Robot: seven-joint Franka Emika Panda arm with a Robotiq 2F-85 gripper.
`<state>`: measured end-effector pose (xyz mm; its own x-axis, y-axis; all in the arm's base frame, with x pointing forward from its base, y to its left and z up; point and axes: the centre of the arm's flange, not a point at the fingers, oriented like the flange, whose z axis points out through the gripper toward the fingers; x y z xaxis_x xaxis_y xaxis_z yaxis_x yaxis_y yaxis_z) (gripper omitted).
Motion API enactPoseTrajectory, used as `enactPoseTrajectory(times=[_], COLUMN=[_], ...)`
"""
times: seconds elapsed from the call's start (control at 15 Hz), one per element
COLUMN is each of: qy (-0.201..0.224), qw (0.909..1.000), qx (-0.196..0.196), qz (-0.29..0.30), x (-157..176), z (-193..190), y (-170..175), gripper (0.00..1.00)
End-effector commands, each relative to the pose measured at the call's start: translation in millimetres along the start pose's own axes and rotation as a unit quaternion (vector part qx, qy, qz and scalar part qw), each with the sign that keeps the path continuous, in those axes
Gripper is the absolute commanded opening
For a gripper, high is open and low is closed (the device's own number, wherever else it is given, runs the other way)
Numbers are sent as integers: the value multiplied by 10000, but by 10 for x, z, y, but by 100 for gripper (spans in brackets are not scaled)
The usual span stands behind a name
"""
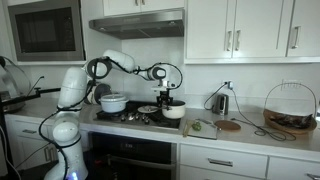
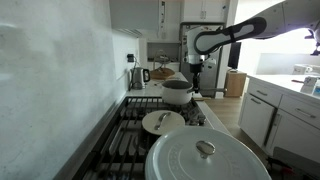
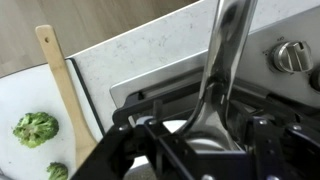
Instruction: Move the pot to the left.
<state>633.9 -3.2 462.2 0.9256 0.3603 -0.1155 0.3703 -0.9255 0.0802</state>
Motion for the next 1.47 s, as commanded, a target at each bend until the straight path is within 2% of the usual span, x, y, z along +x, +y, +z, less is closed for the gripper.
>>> enactPoseTrajectory(times=[0.0,0.13,0.2,0.27,0.33,0.47,1.4], qy=[38,35,32,0,-11,-34,-91], qw=[9999,9999,9999,9999,9999,9999,9991], qx=[73,70,70,72,72,76,145], qz=[-89,-101,-104,-106,-102,-104,-395], x=[56,61,62,54,56,51,26], z=[-69,-79,-81,-79,-78,-76,-61], y=[18,0,-3,-6,-7,-12,-133], gripper=[51,41,41,35,35,16,13])
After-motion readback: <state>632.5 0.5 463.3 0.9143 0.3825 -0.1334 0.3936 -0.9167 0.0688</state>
